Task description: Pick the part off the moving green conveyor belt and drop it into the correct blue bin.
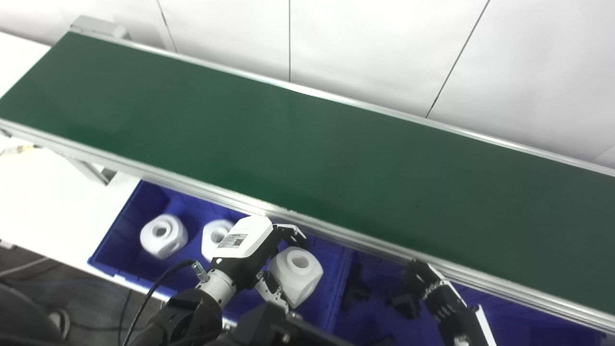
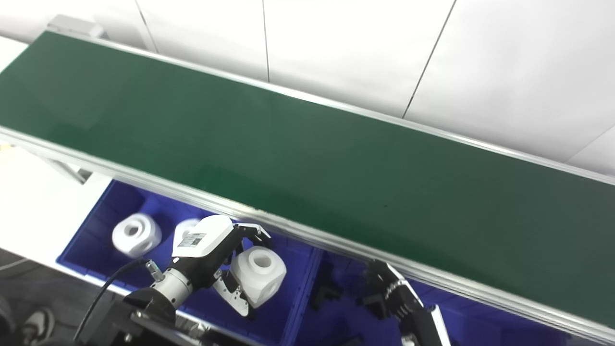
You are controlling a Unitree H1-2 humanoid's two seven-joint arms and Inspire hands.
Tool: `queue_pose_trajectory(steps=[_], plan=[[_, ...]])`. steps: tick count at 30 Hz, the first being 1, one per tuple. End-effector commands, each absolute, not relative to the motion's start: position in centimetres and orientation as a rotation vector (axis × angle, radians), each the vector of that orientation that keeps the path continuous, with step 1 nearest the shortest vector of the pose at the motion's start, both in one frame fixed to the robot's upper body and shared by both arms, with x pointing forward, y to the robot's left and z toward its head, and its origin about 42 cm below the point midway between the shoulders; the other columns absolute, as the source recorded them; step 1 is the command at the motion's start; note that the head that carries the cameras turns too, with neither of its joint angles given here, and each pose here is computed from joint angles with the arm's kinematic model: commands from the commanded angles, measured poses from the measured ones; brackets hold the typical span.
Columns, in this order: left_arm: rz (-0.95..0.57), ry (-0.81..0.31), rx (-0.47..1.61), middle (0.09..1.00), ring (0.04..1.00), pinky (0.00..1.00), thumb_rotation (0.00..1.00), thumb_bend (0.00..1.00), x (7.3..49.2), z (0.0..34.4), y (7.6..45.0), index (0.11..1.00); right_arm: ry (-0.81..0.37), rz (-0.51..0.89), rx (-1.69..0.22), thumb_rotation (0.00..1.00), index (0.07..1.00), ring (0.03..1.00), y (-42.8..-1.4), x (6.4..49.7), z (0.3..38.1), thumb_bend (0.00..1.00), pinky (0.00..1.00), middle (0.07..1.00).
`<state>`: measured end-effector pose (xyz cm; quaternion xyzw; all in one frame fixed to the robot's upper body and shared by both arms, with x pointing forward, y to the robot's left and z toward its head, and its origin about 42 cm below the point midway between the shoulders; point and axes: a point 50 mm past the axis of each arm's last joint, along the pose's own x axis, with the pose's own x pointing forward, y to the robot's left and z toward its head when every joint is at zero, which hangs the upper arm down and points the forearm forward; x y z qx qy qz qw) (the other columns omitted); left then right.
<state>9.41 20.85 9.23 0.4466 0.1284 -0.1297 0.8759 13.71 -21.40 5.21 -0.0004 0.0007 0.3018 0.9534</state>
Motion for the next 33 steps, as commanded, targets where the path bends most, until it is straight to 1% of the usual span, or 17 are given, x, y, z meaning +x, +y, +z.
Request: queue_pose_trajectory(steps=[1,2,4,5,6,8,11,19,23,26,33], plan=[[-0.242,0.188,0.968,0.447,0.358,0.25,0.00,0.50,8.9,9.4,21.2,0.539,-0.026,0.614,0.030,0.93,0.854,0.835,-20.9,13.8,6.1,0.78,0.82,0.853],[-0.239,0.182,0.974,0.443,0.355,0.24,0.00,0.49,8.6,9.0,21.2,0.538,-0.027,0.615,0.036,0.93,0.854,0.835,-20.8,13.9,6.0,0.78,0.81,0.854],[-0.237,0.173,0.982,0.493,0.396,0.24,0.00,0.50,8.2,8.5,21.4,0.498,-0.026,0.615,0.048,0.93,0.853,0.836,-20.5,13.9,6.0,0.77,0.81,0.855],[-0.239,0.171,0.983,0.500,0.401,0.24,0.00,0.50,8.0,8.3,21.5,0.493,-0.025,0.614,0.053,0.93,0.851,0.836,-20.4,13.9,6.0,0.77,0.81,0.856],[-0.242,0.170,0.985,0.472,0.377,0.24,0.00,0.50,7.9,8.1,21.5,0.516,-0.025,0.612,0.054,0.93,0.850,0.835,-20.3,13.9,5.9,0.78,0.81,0.856],[-0.249,0.178,0.990,0.456,0.359,0.24,0.00,0.50,7.7,7.9,21.6,0.537,-0.025,0.611,0.056,0.93,0.849,0.834,-20.2,14.0,5.9,0.78,0.81,0.855],[-0.259,0.169,1.000,0.459,0.358,0.26,0.00,0.49,7.8,7.7,21.9,0.545,-0.026,0.601,0.060,0.93,0.847,0.834,-20.1,14.0,6.0,0.79,0.81,0.855],[-0.226,0.143,1.020,0.446,0.352,0.24,0.00,0.49,8.6,7.5,21.8,0.540,-0.023,0.595,0.054,0.94,0.849,0.837,-20.3,14.2,5.9,0.78,0.81,0.857],[-0.128,0.138,1.041,0.471,0.353,0.26,0.00,0.49,8.8,7.3,21.9,0.549,-0.027,0.595,0.063,0.93,0.847,0.836,-20.3,14.2,5.8,0.77,0.81,0.855],[-0.058,0.147,1.065,0.467,0.348,0.25,0.00,0.49,8.9,7.2,21.9,0.554,-0.027,0.594,0.057,0.93,0.845,0.834,-20.3,14.3,5.7,0.78,0.81,0.854],[0.021,0.162,1.090,0.464,0.338,0.23,0.00,0.49,9.6,6.6,22.6,0.558,-0.029,0.592,0.056,0.93,0.846,0.833,-20.0,14.3,5.6,0.79,0.82,0.852]])
